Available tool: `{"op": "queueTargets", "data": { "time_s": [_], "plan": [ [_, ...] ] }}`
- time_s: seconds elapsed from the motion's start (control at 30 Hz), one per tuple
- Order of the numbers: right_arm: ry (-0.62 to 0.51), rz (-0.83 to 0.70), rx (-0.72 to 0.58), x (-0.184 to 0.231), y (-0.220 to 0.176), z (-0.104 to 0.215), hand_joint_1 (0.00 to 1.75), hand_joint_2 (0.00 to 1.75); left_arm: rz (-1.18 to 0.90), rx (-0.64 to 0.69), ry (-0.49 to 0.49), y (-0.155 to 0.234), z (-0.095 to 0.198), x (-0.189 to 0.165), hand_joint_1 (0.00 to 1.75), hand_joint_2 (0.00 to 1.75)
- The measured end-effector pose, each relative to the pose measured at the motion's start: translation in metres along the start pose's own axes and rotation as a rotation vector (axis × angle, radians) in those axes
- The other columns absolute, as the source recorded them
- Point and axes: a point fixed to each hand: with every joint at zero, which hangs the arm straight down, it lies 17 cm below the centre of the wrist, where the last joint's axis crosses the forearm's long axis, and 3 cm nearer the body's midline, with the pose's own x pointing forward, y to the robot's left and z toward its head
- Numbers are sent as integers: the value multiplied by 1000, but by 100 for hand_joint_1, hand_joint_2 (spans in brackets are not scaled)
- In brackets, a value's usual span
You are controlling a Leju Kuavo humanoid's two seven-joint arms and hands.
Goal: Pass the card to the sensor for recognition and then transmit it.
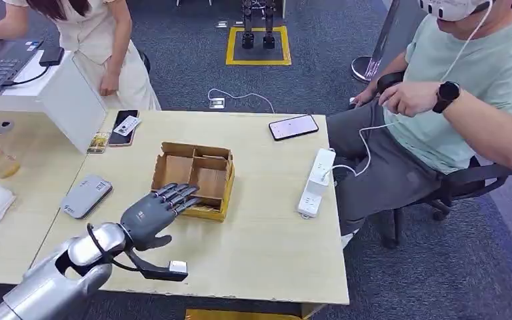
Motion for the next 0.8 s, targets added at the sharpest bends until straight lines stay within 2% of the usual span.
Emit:
{"op": "queueTargets", "data": {
  "time_s": [0.2,0.8],
  "plan": [
    [1,-2,-1,0,0,0,0,175,-22,15,63,-1,-4,-1,0,175],
    [10,-15,-6,-2,-1,0,0,175,5,-7,116,-15,-4,-2,0,175]
  ]
}}
